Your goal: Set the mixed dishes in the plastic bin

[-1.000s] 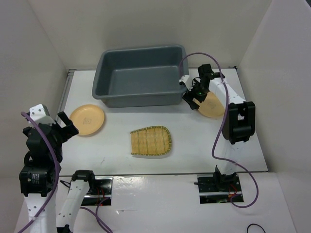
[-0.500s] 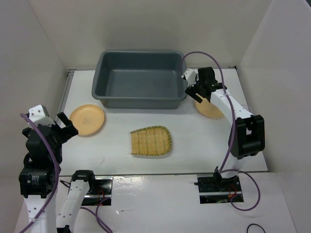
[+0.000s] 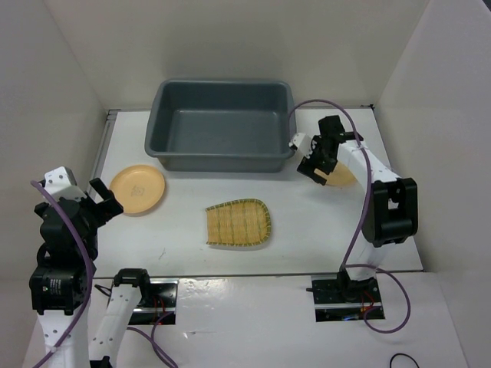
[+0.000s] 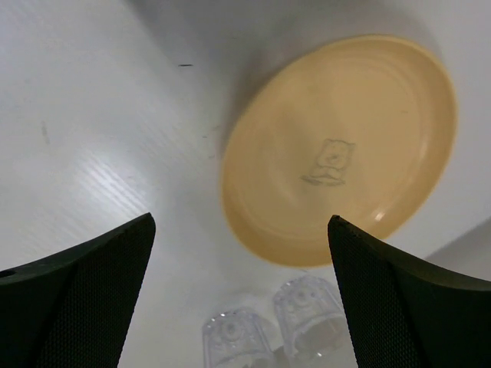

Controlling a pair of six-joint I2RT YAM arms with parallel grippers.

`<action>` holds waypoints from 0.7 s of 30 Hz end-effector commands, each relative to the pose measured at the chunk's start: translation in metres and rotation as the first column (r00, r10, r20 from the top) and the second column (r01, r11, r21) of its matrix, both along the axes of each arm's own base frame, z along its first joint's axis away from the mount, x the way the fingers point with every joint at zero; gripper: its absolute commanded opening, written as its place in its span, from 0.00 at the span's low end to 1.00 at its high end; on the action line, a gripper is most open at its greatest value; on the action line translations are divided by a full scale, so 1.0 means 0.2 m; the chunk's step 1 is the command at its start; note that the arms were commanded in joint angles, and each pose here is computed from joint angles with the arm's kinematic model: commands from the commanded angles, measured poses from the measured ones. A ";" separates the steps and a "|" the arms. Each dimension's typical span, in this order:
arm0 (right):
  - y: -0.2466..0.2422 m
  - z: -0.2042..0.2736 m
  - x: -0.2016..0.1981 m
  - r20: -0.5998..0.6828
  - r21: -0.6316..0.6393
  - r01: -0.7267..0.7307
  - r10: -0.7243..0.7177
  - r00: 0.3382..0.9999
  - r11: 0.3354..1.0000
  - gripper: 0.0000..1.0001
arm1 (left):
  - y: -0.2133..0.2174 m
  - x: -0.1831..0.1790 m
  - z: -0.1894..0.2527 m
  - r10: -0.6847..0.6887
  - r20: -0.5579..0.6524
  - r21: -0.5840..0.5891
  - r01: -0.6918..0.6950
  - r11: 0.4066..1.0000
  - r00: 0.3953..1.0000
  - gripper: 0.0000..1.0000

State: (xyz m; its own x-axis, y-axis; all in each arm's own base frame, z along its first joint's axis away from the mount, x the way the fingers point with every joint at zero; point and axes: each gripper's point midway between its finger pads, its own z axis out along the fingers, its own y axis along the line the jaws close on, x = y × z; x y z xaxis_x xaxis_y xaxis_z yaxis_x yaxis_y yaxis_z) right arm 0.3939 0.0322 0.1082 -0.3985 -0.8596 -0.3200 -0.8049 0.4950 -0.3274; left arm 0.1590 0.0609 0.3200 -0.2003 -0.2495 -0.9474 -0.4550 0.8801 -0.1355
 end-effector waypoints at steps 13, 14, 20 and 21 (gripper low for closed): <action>-0.09 -0.40 -0.16 -0.323 0.096 0.085 -0.050 0.945 0.992 0.95 | 0.01 0.04 0.03 0.000 0.016 0.010 -0.001 1.000 1.000 1.00; -0.10 -0.41 -0.15 -0.326 0.095 0.094 -0.058 0.944 0.991 0.95 | 0.01 0.04 0.03 0.000 0.016 0.010 -0.001 1.000 1.000 1.00; -0.19 -0.46 -0.13 -0.359 0.089 0.125 -0.086 0.929 0.988 0.90 | 0.01 0.07 0.00 0.000 -0.013 0.009 0.000 1.000 1.000 1.00; -0.19 -0.48 -0.15 -0.381 0.095 0.127 -0.081 0.921 0.987 0.89 | 0.01 0.07 0.00 0.000 -0.013 0.009 0.000 1.000 1.000 1.00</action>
